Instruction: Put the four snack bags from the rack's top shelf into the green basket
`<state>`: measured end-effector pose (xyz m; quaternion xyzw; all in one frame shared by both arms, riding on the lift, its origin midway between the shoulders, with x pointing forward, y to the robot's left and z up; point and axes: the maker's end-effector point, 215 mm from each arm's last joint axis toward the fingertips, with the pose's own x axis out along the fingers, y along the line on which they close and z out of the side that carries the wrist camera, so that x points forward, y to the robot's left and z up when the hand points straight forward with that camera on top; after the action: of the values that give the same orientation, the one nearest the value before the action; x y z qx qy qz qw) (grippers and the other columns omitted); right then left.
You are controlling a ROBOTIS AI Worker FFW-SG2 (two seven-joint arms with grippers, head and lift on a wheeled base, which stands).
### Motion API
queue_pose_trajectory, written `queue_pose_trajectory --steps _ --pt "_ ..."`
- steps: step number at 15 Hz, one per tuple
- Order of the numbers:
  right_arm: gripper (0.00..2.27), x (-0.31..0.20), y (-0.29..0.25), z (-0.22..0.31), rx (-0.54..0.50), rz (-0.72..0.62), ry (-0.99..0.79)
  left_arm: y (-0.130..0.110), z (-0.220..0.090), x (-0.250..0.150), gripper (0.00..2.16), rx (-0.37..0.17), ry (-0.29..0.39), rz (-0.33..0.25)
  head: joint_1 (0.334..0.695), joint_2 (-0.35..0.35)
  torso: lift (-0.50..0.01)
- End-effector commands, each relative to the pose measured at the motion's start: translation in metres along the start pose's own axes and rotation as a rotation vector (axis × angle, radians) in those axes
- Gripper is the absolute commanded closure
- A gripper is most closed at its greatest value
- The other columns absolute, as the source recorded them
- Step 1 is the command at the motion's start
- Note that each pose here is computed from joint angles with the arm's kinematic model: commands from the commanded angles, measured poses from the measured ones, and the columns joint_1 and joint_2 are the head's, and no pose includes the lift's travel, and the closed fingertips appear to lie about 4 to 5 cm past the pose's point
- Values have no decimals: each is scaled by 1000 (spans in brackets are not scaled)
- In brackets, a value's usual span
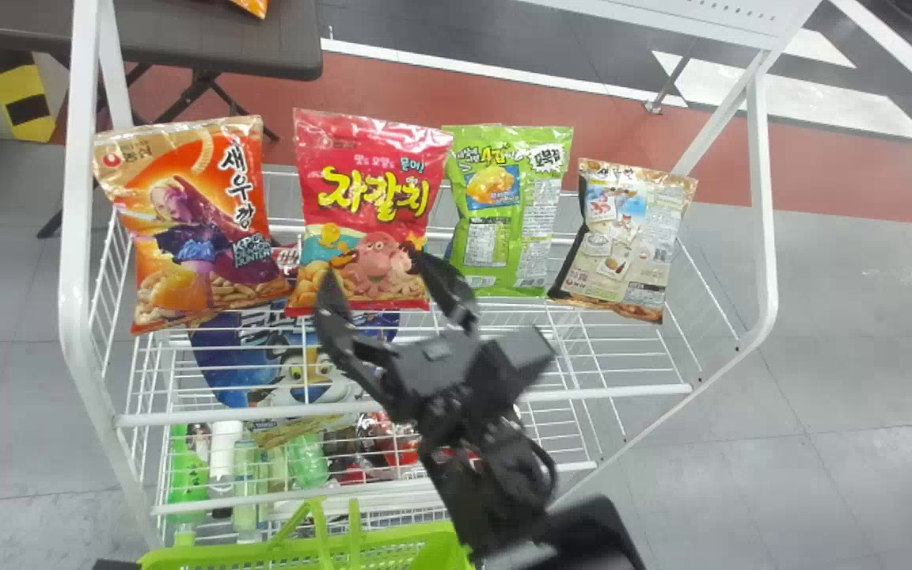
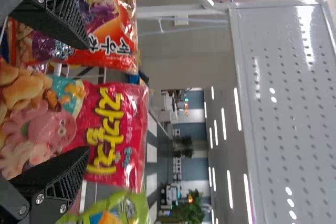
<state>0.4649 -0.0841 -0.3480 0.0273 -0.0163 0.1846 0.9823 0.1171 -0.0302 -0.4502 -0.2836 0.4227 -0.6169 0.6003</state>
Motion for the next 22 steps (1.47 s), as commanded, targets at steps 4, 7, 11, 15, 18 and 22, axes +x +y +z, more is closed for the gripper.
queue_pose_trajectory --steps 4,7,11,15,18,22 --pt "208 86 85 -20 29 197 35 1 -1 0 1730 -5 2 0 695 -131 0" --pt "208 106 103 -47 -11 235 90 1 0 -1 1730 -5 2 -7 695 -11 0" --pt "782 126 96 -57 -94 220 125 2 2 -2 1730 -12 1 -22 695 39 0" --pt "2020 115 113 -58 -93 270 141 2 1 -4 1727 -12 8 -31 695 48 0" --pt "2078 101 124 -51 -70 286 124 1 2 -4 1730 -11 6 -36 695 74 0" --pt "2078 71 136 -17 -46 278 62 1 3 -5 1730 -11 2 -37 695 86 0"
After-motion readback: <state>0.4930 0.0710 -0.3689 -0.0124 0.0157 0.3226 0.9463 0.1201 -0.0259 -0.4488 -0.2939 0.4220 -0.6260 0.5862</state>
